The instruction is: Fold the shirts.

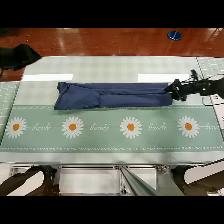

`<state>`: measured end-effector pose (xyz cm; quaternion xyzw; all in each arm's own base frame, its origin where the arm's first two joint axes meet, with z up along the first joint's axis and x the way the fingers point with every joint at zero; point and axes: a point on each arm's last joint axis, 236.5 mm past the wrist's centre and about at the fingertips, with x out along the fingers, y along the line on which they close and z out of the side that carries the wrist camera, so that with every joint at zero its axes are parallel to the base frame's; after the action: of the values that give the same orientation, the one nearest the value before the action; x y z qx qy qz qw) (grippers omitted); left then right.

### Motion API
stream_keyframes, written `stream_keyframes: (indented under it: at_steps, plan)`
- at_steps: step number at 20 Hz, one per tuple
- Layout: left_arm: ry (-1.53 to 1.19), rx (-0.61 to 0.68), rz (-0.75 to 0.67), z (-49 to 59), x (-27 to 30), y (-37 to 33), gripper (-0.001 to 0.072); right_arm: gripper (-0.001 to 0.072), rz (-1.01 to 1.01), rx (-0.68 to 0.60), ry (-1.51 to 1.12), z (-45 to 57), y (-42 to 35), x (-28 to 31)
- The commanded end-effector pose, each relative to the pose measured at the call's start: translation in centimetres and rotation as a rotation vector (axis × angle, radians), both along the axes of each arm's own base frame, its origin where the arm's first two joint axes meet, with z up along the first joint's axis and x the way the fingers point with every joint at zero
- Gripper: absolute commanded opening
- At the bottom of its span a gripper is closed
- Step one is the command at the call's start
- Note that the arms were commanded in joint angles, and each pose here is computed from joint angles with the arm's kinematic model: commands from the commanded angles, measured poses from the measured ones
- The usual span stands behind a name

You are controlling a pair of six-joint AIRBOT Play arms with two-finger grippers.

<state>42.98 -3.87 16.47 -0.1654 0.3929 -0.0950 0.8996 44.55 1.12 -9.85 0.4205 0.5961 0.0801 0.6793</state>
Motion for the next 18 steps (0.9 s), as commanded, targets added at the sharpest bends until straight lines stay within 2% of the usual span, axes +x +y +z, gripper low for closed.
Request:
stream_keyframes:
  at_steps: [1,2,3,4,5,7,9,12,15,18]
  plan:
    - [0.003,0.006,-0.113,-0.9,-1.3,-5.0,0.0504,0.0174,0.052,0.050,-0.032,0.0,4.5,1.0]
    - [0.009,0.006,-0.144,-1.4,-1.2,-6.4,0.0501,0.0023,0.086,0.056,-0.040,0.6,5.2,0.7]
    - [0.005,0.005,-0.161,-1.7,-0.9,-7.4,0.0415,0.0019,0.126,0.046,-0.049,1.6,5.5,0.1]
    - [-0.006,0.003,-0.168,-1.8,-0.6,-8.0,0.0161,0.0019,0.157,-0.013,-0.049,3.0,4.8,-0.8]
    - [-0.021,0.000,-0.171,-1.7,-0.2,-8.6,0.0028,0.0018,0.175,-0.100,-0.049,4.2,3.5,-1.7]
    - [-0.029,-0.053,-0.202,-1.7,0.0,-11.2,0.0020,0.0018,0.198,-0.265,-0.081,7.8,1.1,-4.1]
    - [0.023,-0.142,-0.281,-2.9,-0.9,-15.9,0.0020,0.0018,0.204,-0.337,-0.169,12.1,1.1,-7.3]
    - [0.105,-0.147,-0.437,-7.7,-3.0,-24.6,0.0019,0.0018,0.158,-0.337,-0.338,17.9,3.4,-12.1]
    - [0.241,-0.123,-0.615,-13.7,-7.4,-33.3,0.0019,0.0019,0.093,-0.309,-0.437,21.7,5.2,-16.3]
    - [0.409,-0.160,-0.735,-17.9,-12.5,-40.5,0.0019,0.0019,0.084,-0.286,-0.508,24.3,6.5,-18.7]
